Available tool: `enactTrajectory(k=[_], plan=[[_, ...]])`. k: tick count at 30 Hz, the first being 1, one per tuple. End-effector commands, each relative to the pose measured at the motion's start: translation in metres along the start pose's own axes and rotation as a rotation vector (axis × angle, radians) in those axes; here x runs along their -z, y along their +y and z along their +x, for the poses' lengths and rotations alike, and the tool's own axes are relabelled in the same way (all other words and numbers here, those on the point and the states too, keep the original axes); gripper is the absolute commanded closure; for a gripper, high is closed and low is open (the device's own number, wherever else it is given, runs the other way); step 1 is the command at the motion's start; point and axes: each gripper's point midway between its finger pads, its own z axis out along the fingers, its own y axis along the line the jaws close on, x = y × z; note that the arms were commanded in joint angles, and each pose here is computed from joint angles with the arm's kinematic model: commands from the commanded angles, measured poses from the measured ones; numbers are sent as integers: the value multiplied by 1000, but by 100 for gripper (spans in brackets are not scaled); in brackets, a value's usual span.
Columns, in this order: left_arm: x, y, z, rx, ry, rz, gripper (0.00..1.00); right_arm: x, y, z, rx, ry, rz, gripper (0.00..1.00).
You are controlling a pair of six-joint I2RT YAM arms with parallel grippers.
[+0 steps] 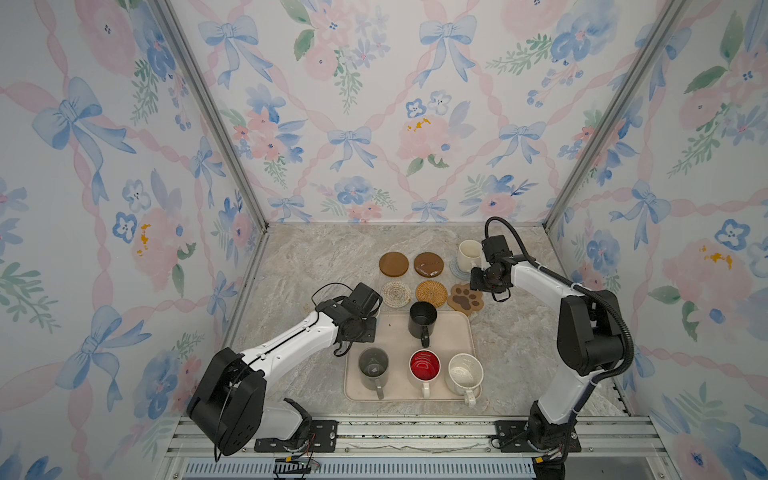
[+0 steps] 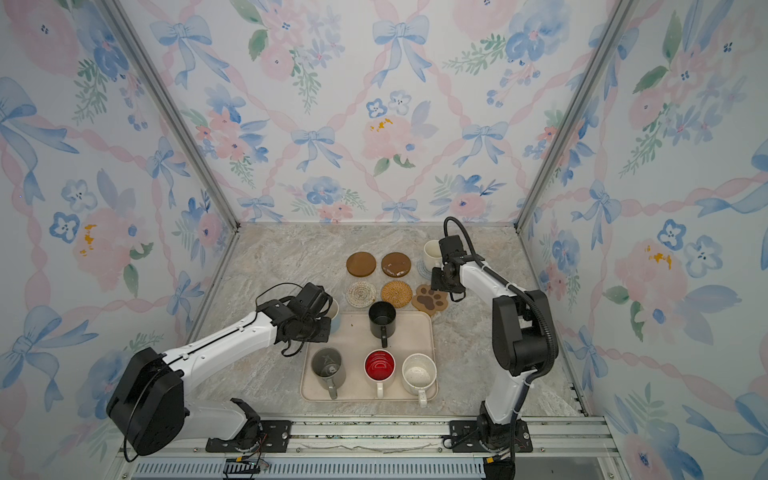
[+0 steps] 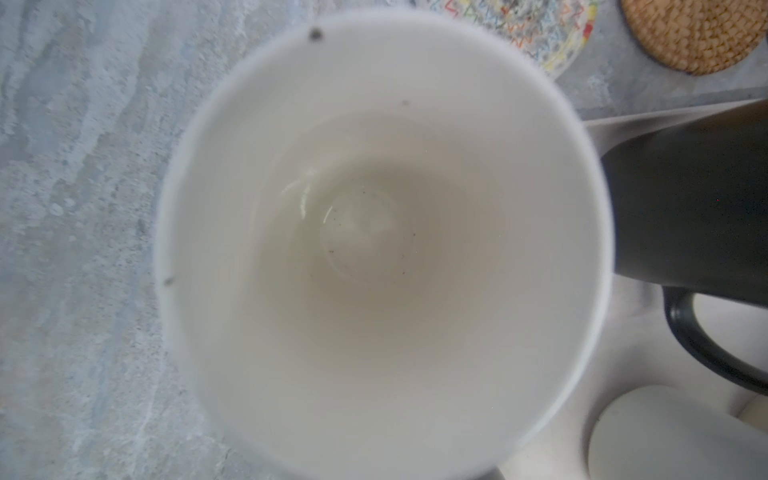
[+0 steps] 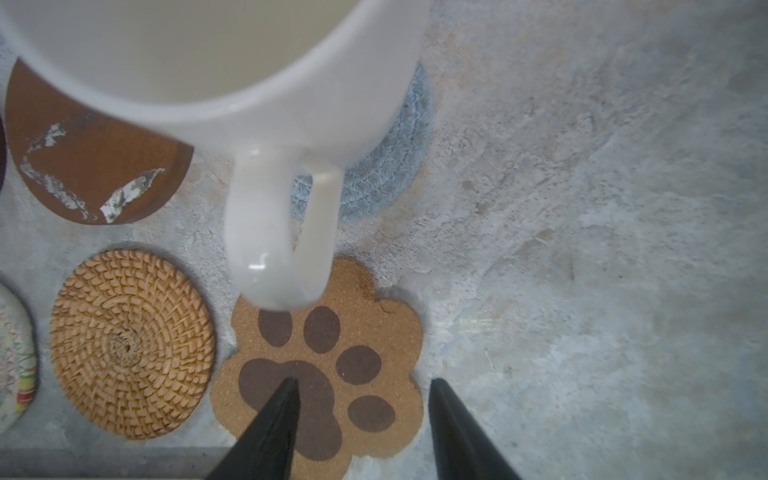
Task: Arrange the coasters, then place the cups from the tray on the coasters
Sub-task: 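Close the left gripper on the rim of the blue-handled white mug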
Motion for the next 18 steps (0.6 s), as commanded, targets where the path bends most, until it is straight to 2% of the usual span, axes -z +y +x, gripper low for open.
enactTrajectory(k=[1, 16, 18], plan=[[2, 1, -12, -10, -33, -17, 100, 18, -3, -4, -25, -35, -10, 46], [22, -15, -63, -48, -157, 19, 100, 42, 0, 1, -29, -55, -42, 50], [24, -18, -72, -62, -167, 23, 100, 57, 4, -2, -26, -87, -58, 50]])
